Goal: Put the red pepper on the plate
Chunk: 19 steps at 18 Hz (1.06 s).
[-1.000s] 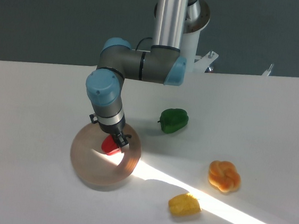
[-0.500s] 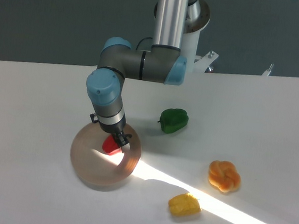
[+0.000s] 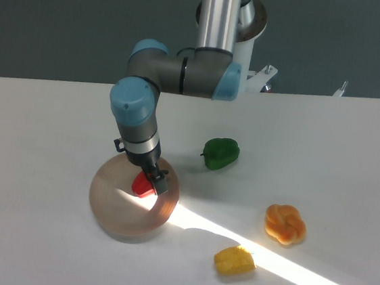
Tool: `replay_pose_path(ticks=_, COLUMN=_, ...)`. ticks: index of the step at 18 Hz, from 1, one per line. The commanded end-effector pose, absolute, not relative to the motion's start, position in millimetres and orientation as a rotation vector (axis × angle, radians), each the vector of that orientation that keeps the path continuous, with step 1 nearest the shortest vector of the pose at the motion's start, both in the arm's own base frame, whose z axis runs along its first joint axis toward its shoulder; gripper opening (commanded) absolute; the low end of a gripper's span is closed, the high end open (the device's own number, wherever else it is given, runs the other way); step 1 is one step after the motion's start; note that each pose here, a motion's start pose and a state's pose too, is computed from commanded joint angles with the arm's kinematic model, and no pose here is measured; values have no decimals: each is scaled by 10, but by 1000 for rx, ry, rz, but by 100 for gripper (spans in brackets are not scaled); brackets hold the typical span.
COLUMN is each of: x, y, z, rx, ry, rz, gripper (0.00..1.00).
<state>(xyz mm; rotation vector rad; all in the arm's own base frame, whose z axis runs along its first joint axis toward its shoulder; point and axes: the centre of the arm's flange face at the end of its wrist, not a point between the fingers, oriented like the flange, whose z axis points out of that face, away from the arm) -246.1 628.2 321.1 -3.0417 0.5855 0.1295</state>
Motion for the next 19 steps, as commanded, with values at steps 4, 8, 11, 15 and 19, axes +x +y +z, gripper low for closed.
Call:
replay_pose_path(ticks=4, x=-3008, y=6156, z=3572, rx=-3043, ry=649, rz=126, gripper=100)
replay_pose_path(ticks=8, x=-3696, y=5923, z=3775, rx=-3011, ry=714, rz=185, gripper=100)
replay_pose_path(ticks=11, x=-4175, y=5726, z=3836, rx=-2996, ry=776, rz=219, gripper=100)
replay_pose_path(ticks=15, x=-4840, y=5372, z=3773, rx=-2976, ry=901, rz=242, gripper=100)
replay_pose_path(ticks=19, x=-5013, y=5268, z=3773, rx=-2973, ry=917, rz=255, gripper=100)
